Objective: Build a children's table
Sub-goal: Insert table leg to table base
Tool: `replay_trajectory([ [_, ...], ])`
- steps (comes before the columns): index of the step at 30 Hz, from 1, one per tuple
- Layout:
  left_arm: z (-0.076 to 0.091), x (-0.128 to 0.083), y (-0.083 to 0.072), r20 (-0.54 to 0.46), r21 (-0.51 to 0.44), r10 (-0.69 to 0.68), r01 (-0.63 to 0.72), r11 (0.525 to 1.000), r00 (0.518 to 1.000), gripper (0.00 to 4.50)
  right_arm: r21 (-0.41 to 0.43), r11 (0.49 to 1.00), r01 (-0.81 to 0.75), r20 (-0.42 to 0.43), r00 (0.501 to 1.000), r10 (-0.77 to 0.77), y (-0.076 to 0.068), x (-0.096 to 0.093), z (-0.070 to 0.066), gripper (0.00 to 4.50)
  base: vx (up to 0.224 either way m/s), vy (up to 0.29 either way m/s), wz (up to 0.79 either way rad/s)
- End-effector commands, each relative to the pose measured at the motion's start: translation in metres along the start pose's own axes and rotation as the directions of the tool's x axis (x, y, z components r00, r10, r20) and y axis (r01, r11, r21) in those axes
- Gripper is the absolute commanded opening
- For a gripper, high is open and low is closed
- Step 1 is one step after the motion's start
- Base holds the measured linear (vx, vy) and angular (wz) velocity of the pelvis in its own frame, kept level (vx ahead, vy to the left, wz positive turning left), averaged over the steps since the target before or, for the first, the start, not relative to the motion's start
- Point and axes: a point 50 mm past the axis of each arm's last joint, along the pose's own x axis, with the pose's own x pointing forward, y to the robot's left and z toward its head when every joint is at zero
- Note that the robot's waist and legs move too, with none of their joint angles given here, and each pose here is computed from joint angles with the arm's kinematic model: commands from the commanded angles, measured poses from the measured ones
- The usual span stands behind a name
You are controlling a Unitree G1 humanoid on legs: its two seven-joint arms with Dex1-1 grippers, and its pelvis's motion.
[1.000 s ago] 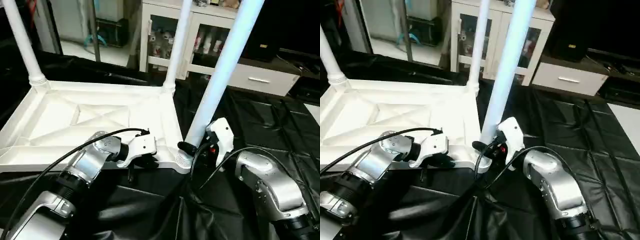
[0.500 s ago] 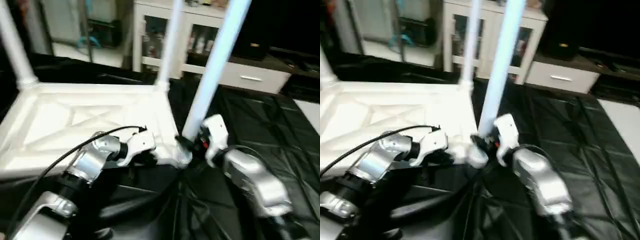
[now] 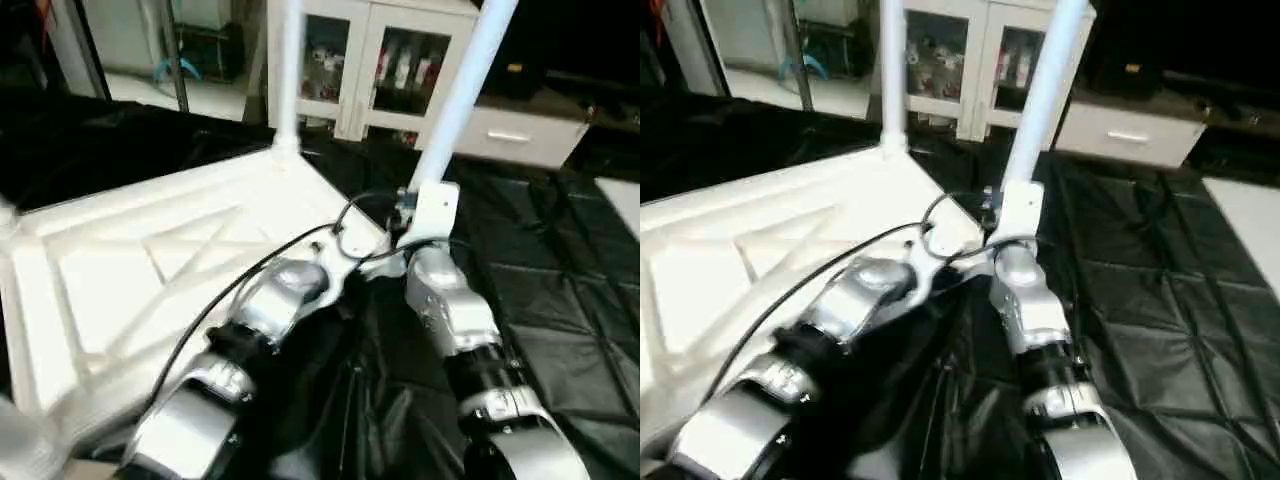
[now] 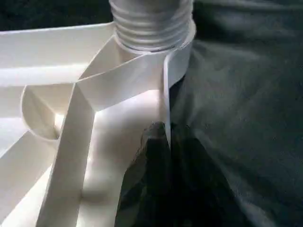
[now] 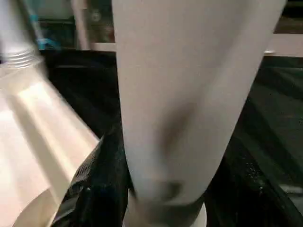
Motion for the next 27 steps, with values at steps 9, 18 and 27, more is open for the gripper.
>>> replay_trajectory([
  [9,0.03,-0.002,0.004,0.103,0.094,-0.004,-0.006,0.996,0.995,0.0,-0.067,0.991,0.118,-0.255,0.958,-0.132,-0.024,-0.002,-0.064,1.85,0.0,0.0,0.0],
  [18,0.029,-0.002,0.008,0.099,0.089,-0.003,-0.005,0.996,0.995,0.0,0.006,1.0,-0.003,-0.178,0.984,0.004,-0.01,0.005,-0.045,2.82,0.0,0.0,0.0],
  [27,0.023,-0.01,0.018,0.106,0.102,-0.009,-0.002,0.995,0.994,0.0,0.001,0.992,-0.126,-0.054,0.991,0.125,-0.017,-0.002,-0.017,3.5,0.0,0.0,0.0],
])
